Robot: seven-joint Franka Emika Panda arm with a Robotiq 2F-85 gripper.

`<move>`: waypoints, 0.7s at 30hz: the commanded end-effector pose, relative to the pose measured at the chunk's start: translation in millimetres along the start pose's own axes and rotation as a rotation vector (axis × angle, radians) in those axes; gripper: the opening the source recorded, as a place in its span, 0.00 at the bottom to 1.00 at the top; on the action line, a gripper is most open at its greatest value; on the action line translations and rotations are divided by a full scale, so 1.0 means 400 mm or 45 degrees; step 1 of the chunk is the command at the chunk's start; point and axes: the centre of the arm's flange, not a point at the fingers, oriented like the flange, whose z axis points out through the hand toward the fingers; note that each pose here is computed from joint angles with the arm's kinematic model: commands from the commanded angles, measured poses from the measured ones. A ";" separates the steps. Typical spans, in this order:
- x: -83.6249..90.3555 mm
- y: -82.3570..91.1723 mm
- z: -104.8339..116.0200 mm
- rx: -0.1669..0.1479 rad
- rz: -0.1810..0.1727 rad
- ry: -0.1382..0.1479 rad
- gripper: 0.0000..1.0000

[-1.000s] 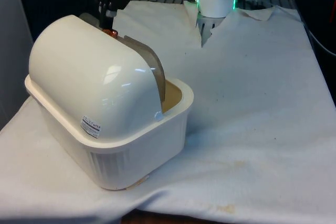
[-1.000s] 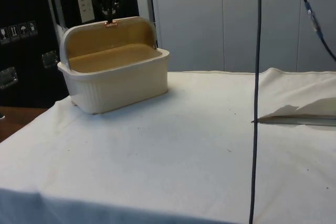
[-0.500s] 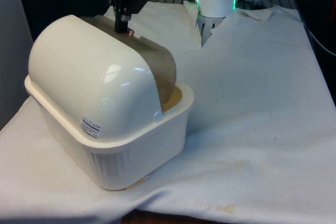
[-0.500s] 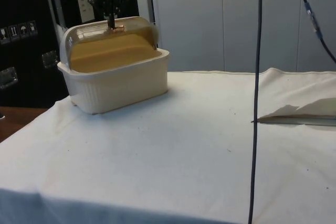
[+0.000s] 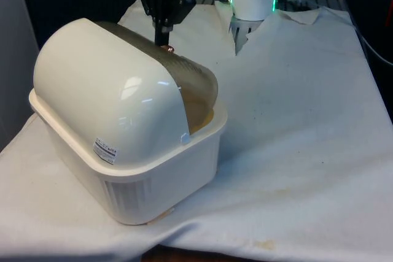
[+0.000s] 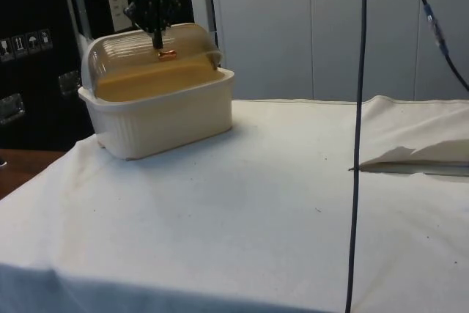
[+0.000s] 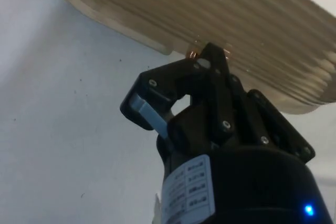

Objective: Open the lid, then close it.

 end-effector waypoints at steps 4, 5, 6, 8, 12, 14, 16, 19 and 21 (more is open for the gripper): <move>-0.021 -0.014 0.015 0.028 -0.014 -0.045 0.00; -0.024 -0.016 0.016 0.030 -0.017 -0.051 0.00; -0.027 -0.017 0.019 0.032 -0.019 -0.057 0.00; -0.033 -0.021 0.023 0.034 -0.022 -0.066 0.00; -0.050 -0.026 0.034 0.044 -0.027 -0.091 0.00; -0.064 -0.027 0.036 0.048 -0.029 -0.109 0.00; -0.070 -0.028 0.035 0.049 -0.028 -0.114 0.00; -0.093 -0.028 0.030 0.052 -0.032 -0.129 0.00; -0.103 -0.025 0.028 0.052 -0.033 -0.136 0.00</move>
